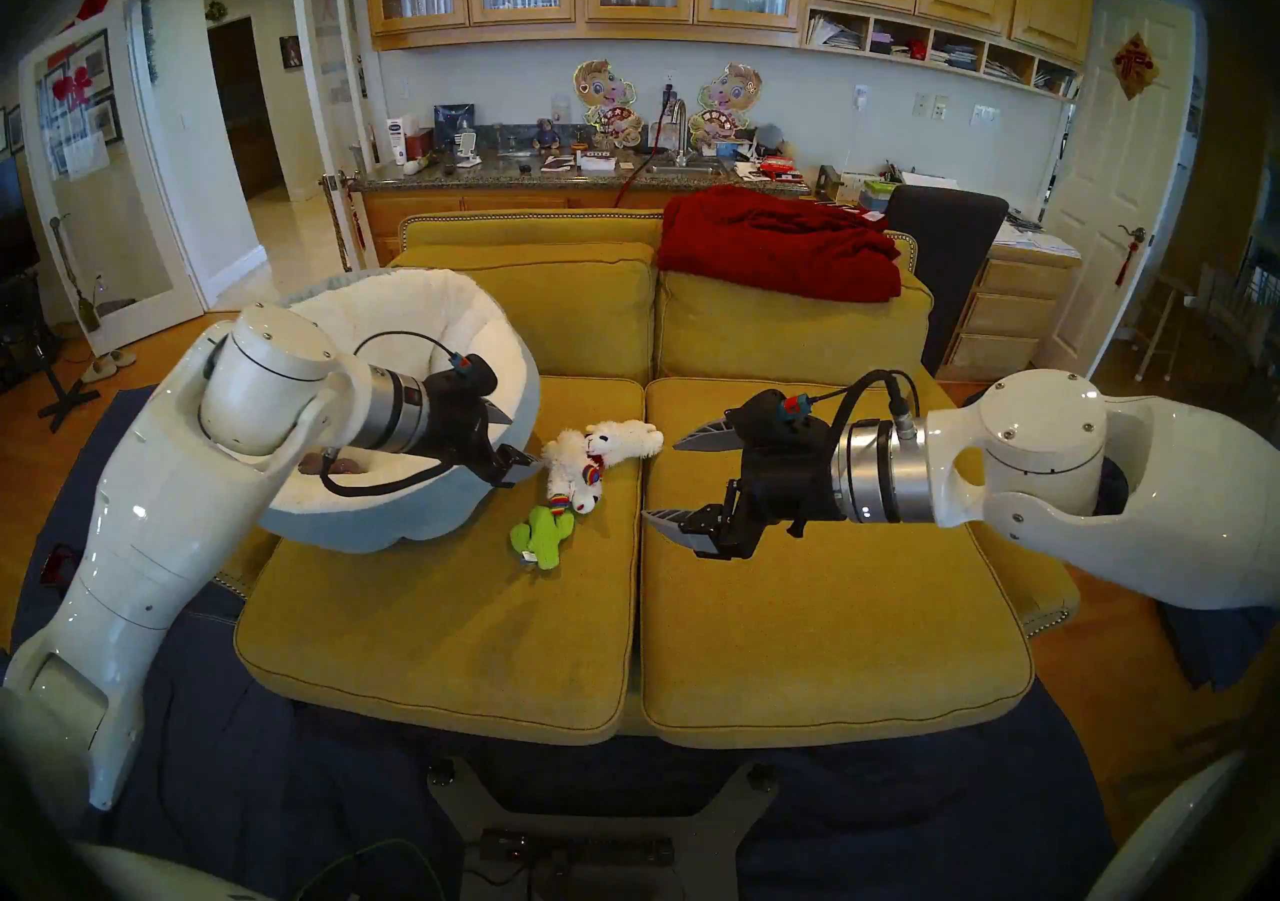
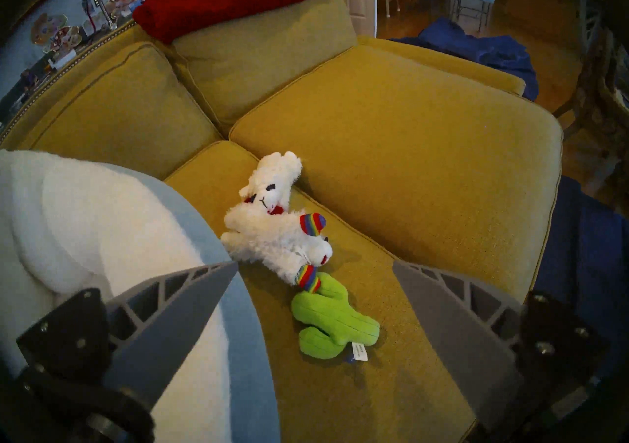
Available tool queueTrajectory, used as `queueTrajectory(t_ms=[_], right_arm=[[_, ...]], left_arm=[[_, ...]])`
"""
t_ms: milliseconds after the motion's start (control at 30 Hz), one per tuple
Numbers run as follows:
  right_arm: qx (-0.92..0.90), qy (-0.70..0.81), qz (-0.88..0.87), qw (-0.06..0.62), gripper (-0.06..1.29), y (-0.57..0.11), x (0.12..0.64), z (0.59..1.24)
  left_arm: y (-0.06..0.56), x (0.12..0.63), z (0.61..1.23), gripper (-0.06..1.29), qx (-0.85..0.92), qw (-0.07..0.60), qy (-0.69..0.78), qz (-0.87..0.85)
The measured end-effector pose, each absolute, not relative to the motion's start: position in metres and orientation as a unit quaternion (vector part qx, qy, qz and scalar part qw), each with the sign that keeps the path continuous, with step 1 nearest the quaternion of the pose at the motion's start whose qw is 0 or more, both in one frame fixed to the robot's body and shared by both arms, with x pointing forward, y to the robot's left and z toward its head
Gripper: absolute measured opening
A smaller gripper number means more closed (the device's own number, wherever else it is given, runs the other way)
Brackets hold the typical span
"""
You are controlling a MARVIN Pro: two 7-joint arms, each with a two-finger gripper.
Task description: Put toys into dog bed
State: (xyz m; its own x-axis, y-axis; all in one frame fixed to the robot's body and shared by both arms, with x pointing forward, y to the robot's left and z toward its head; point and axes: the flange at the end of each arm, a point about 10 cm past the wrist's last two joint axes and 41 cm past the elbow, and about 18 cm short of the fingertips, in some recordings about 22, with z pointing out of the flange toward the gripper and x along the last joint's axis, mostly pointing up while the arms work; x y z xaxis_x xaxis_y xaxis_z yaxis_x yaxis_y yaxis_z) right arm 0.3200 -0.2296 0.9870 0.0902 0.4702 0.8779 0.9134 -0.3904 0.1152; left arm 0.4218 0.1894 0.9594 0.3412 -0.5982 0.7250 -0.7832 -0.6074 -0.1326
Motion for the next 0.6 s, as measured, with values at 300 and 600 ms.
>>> queueTrajectory(t_ms=[300,600], right_arm=[[-0.697,-0.496,-0.457,0.243,1.25,-0.230,0.320,0.987],[-0.697,-0.496,-0.457,0.243,1.25,-0.230,0.320,0.987]], left_arm=[[0.179,0.420,0.954,1.23,0.808,0.126,-0.434,0.379],[0.180,0.412,0.936,1.23,0.815,0.119,-0.439,0.359]])
